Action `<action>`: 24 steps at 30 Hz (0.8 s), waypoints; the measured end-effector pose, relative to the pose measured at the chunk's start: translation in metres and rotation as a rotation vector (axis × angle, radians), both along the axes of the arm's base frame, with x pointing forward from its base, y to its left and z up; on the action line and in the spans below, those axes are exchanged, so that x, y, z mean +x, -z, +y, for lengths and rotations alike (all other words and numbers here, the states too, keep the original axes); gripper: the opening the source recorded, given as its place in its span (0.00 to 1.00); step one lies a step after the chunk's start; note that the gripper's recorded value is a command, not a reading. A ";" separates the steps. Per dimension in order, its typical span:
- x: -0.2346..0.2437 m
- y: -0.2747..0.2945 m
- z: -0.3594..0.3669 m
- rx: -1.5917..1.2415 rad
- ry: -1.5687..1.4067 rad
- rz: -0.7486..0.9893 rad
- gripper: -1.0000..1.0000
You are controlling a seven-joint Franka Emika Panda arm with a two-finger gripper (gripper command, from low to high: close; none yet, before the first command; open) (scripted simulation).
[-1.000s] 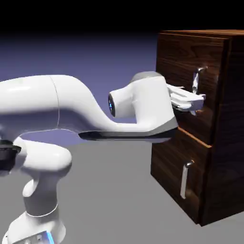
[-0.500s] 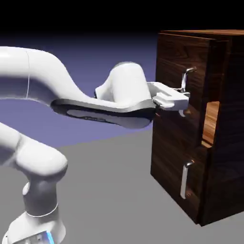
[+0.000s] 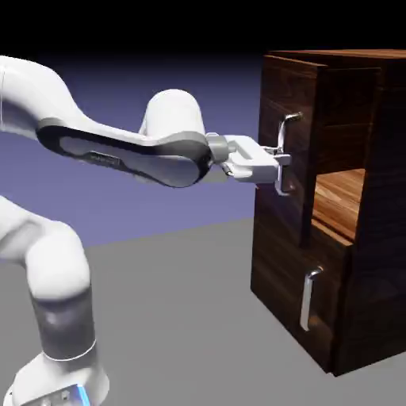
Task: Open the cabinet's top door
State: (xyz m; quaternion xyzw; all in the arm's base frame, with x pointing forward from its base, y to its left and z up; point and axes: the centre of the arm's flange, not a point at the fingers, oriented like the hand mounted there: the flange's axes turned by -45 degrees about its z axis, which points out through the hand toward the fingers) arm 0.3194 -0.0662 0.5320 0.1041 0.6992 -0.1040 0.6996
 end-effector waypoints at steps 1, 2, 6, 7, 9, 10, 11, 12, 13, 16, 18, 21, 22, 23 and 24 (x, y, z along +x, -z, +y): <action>-0.005 0.000 0.004 0.000 0.018 0.000 0.00; -0.009 0.000 0.008 0.000 0.036 0.000 0.00; -0.026 0.000 0.026 0.000 0.107 0.000 0.00; -0.030 0.000 0.030 0.000 0.124 0.000 0.00; -0.037 0.000 0.039 0.000 0.157 0.000 0.00; -0.040 0.000 0.043 0.000 0.172 0.000 0.00; -0.043 0.000 0.047 0.000 0.187 0.000 0.00; -0.046 0.000 0.051 0.000 0.201 0.000 0.00; -0.049 0.000 0.055 0.000 0.215 0.000 0.00; -0.056 0.000 0.064 0.001 0.250 0.000 0.00; -0.060 0.000 0.071 0.000 0.271 -0.002 0.00; -0.063 -0.004 0.076 -0.007 0.266 -0.030 0.00; -0.063 -0.005 0.076 -0.009 0.263 -0.036 0.00; -0.064 -0.006 0.076 -0.009 0.262 -0.041 0.00; -0.064 -0.007 0.076 -0.009 0.261 -0.044 0.00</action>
